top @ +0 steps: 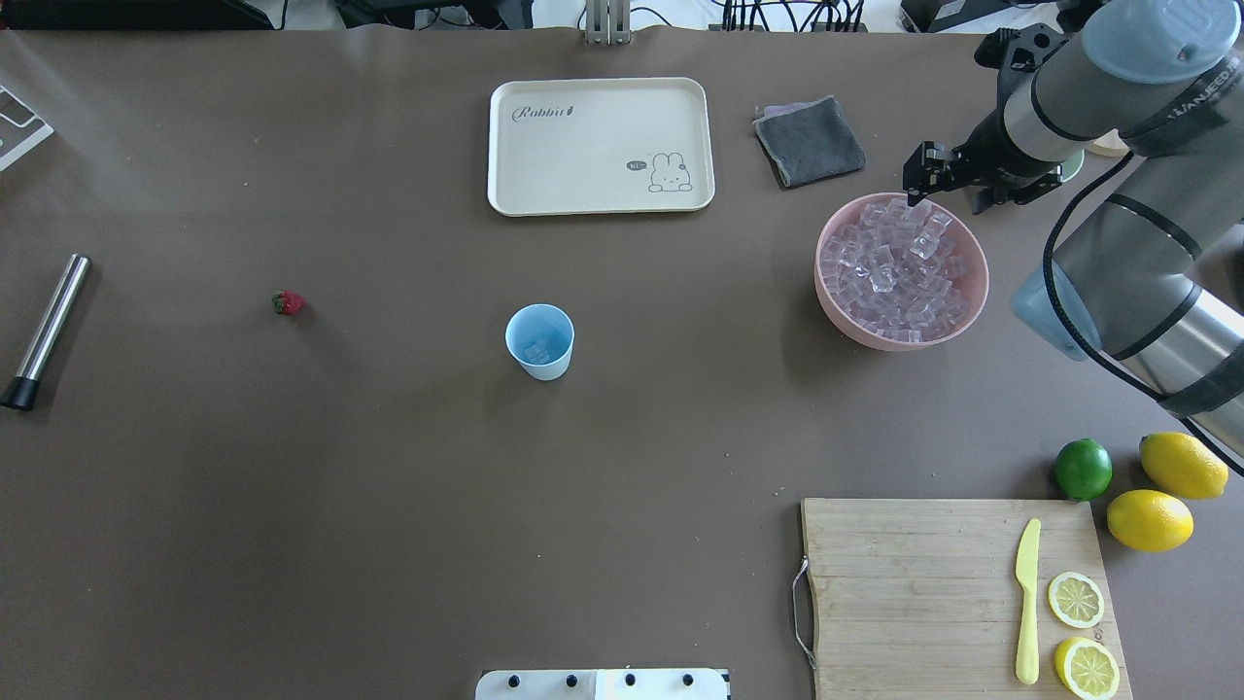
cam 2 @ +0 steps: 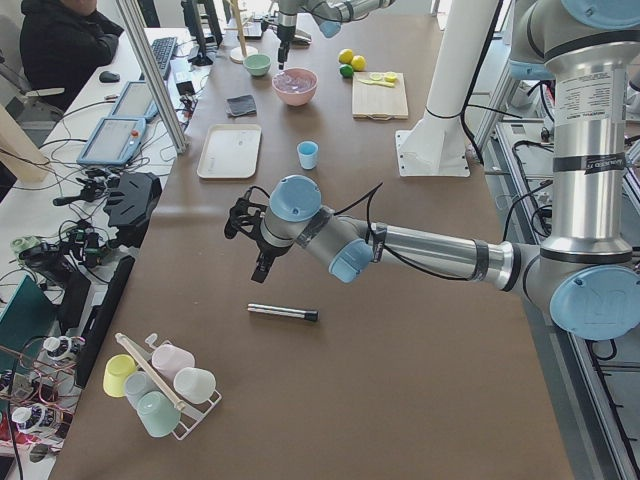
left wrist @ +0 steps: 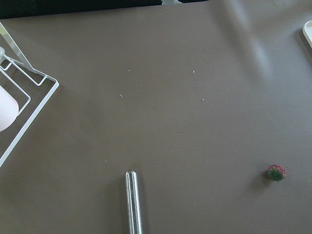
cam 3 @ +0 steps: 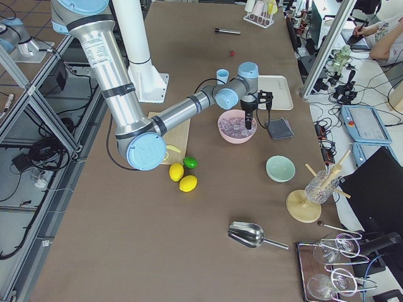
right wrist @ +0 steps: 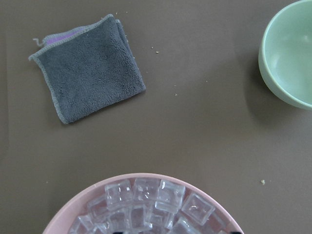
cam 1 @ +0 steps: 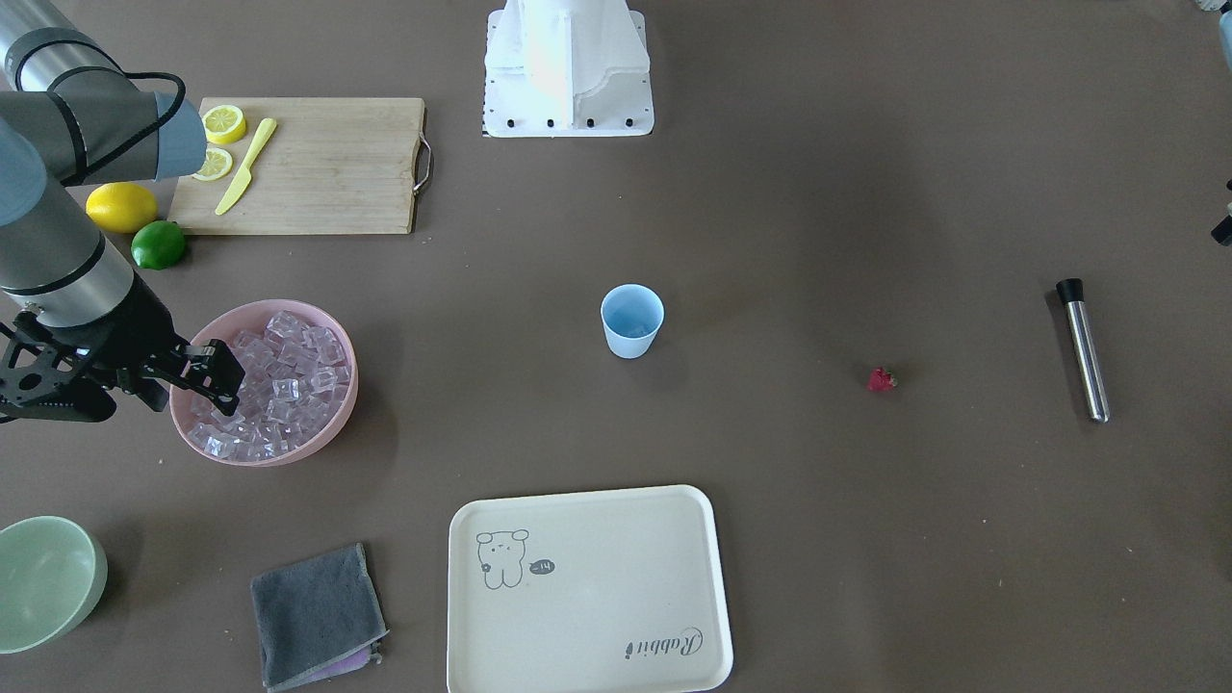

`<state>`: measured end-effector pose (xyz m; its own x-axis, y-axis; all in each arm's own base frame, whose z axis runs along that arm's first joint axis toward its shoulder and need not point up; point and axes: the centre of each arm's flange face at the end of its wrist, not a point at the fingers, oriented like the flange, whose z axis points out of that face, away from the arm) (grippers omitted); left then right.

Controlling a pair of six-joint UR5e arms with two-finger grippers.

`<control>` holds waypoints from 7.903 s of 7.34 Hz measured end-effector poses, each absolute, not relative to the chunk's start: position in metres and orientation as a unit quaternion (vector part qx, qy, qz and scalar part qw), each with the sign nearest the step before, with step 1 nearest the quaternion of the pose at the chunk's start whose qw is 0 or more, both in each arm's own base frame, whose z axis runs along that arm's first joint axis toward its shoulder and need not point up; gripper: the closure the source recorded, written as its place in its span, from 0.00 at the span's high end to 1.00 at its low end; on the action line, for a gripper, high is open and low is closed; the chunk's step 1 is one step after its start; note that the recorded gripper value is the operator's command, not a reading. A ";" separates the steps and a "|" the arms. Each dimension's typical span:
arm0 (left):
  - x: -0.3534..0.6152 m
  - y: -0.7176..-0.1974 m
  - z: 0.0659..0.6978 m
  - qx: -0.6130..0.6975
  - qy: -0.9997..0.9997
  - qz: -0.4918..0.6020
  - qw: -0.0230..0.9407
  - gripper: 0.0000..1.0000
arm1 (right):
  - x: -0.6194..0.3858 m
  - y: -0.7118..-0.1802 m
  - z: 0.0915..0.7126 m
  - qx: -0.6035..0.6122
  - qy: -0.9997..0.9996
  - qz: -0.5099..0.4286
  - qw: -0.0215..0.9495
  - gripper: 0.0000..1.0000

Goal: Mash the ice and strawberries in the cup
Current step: 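Move the right gripper back into the pink bowl and grasp ice, then carry the ice with the right gripper over the light-blue cup, then return the right gripper to the pink bowl and grasp ice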

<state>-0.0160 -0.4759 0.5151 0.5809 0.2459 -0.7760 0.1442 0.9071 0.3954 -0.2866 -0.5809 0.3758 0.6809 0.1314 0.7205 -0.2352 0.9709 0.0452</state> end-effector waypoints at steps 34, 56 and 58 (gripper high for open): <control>0.002 -0.480 0.524 0.227 0.458 0.056 0.858 0.98 | -0.402 -0.534 0.216 0.067 -0.402 0.152 0.901 0.05; 0.003 -0.486 0.526 0.243 0.448 0.051 0.859 0.98 | -0.441 -0.493 0.174 0.084 -0.400 0.040 0.912 0.99; 0.007 -0.486 0.526 0.244 0.450 0.057 0.857 0.98 | -0.393 -0.488 0.235 0.104 -0.390 -0.012 0.915 0.99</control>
<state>0.0074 -0.4858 0.5259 0.5878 0.3173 -0.7442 0.1222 0.8745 0.4694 -0.3930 -0.4877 0.2345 0.6960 -0.1034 0.7106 -0.0580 0.9782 0.1992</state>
